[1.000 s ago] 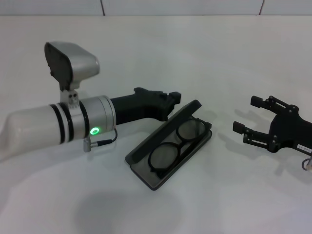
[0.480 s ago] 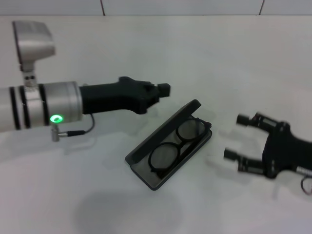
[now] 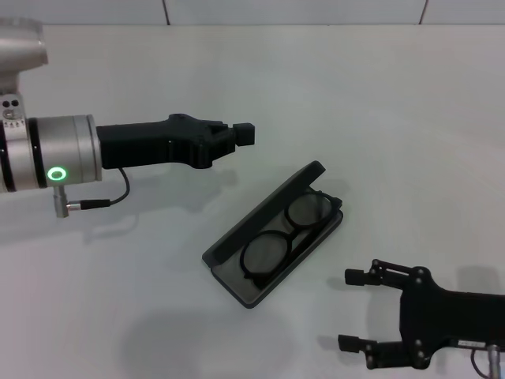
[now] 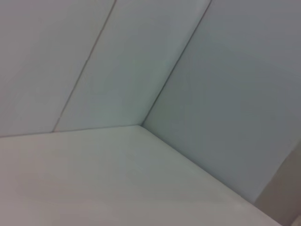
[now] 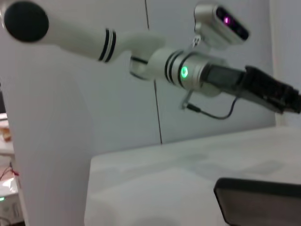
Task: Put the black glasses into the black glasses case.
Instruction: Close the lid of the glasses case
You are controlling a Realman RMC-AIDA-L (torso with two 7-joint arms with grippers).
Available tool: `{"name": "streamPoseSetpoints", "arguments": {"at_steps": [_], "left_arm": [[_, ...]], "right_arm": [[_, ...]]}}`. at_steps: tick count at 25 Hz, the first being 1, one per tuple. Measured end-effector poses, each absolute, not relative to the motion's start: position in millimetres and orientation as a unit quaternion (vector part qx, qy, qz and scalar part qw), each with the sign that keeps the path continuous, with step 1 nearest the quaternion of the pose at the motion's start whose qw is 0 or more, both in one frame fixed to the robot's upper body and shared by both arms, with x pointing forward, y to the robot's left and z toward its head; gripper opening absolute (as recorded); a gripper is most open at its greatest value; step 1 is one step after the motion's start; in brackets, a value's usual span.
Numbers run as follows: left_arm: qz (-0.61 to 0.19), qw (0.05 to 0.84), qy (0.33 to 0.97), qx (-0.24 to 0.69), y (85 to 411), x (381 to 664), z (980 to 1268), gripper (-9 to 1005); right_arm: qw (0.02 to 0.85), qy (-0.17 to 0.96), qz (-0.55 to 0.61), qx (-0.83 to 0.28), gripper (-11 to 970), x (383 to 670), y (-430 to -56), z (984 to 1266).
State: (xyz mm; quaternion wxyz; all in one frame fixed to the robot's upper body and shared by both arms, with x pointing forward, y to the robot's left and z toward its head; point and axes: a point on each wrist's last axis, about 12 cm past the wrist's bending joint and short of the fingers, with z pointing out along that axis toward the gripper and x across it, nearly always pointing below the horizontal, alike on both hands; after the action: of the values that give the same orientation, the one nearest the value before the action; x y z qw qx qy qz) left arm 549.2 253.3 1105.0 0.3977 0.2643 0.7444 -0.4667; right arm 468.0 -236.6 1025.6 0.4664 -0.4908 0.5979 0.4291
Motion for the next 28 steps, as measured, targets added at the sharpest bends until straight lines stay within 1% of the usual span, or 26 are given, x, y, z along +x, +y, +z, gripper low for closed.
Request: {"name": "streamPoseSetpoints", "arguments": {"at_steps": [11, 18, 28], "left_arm": [[-0.465, 0.394, 0.743, 0.276, 250, 554, 1108, 39], [-0.464, 0.397, 0.74, 0.283, 247, 558, 1112, 39], [-0.469, 0.395, 0.735, 0.289, 244, 559, 1115, 40]], "right_arm": [[0.445, 0.62, 0.423, -0.49, 833, 491, -225, 1030], [0.428, 0.638, 0.411, -0.491, 833, 500, -220, 1027], [0.429, 0.654, 0.384, -0.49, 833, 511, -206, 1024]]}}
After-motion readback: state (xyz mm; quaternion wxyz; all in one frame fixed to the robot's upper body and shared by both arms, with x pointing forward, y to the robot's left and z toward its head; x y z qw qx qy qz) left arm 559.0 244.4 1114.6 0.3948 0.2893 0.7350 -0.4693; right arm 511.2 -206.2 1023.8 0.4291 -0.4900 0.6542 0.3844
